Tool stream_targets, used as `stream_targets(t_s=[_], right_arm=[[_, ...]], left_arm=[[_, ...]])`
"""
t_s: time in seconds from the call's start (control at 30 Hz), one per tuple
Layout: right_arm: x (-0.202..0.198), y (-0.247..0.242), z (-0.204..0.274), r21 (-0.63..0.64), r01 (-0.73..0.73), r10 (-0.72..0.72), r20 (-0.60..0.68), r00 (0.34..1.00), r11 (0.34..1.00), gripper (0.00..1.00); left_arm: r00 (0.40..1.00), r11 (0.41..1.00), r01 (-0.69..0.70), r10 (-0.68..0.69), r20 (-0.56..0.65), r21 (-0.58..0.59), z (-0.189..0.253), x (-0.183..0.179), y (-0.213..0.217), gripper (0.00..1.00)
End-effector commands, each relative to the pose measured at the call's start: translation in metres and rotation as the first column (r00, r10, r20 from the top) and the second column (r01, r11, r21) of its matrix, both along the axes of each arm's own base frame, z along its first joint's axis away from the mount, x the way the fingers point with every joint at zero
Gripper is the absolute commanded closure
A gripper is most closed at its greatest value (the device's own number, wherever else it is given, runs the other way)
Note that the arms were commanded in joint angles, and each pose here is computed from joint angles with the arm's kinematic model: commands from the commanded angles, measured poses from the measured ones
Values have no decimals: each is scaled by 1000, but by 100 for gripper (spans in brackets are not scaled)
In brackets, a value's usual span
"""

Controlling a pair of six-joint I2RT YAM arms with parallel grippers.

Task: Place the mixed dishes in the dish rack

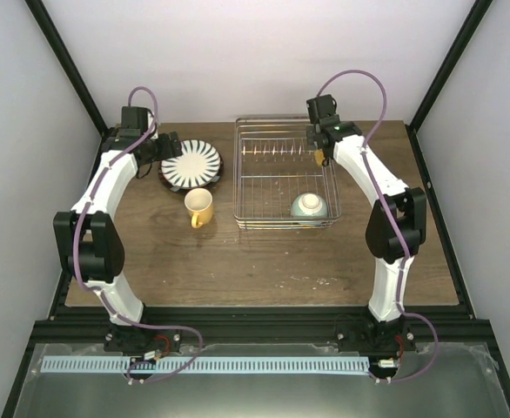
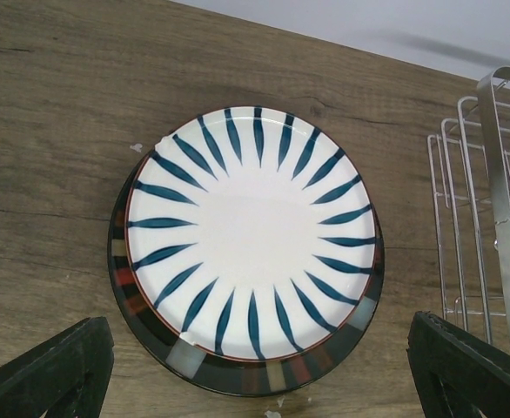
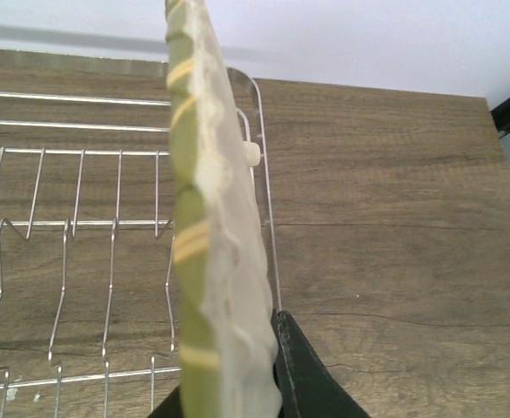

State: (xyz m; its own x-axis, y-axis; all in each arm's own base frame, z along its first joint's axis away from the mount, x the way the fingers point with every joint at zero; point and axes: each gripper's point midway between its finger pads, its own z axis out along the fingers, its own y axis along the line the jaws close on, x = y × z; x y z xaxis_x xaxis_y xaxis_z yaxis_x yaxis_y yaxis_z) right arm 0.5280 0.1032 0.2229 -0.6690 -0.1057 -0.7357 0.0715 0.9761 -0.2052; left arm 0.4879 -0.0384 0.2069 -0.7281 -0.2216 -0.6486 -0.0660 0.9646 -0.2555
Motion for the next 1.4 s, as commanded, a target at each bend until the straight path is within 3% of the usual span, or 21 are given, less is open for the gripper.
stream_targets(t_s=[0.0, 0.47, 0.67, 0.9, 1.1, 1.37], right_arm=[[14, 8, 7, 55, 6, -9, 47, 999, 998, 99], [23, 13, -25, 52, 25, -26, 6, 1000, 998, 98], [18, 14, -34, 63, 33, -31, -25, 999, 997, 76], [13, 17, -37, 69, 38, -35, -50, 998, 997, 71], [8, 6, -6, 39, 74, -74, -20, 997, 996, 64], [-3, -28, 101, -94, 163, -144, 180, 973, 982, 49]], left_arm=[[1000, 1000, 16, -16, -13, 1, -6, 2, -3, 6], [999, 1000, 26, -26, -26, 9, -9, 0, -3, 6], [999, 1000, 30, -30, -29, 8, -10, 1, -4, 6], [999, 999, 39, -39, -34, 1, -12, 3, -6, 6], [999, 999, 37, -36, -37, 10, -14, 3, -4, 6], [991, 990, -85, 95, -92, 113, -35, -7, 28, 5]])
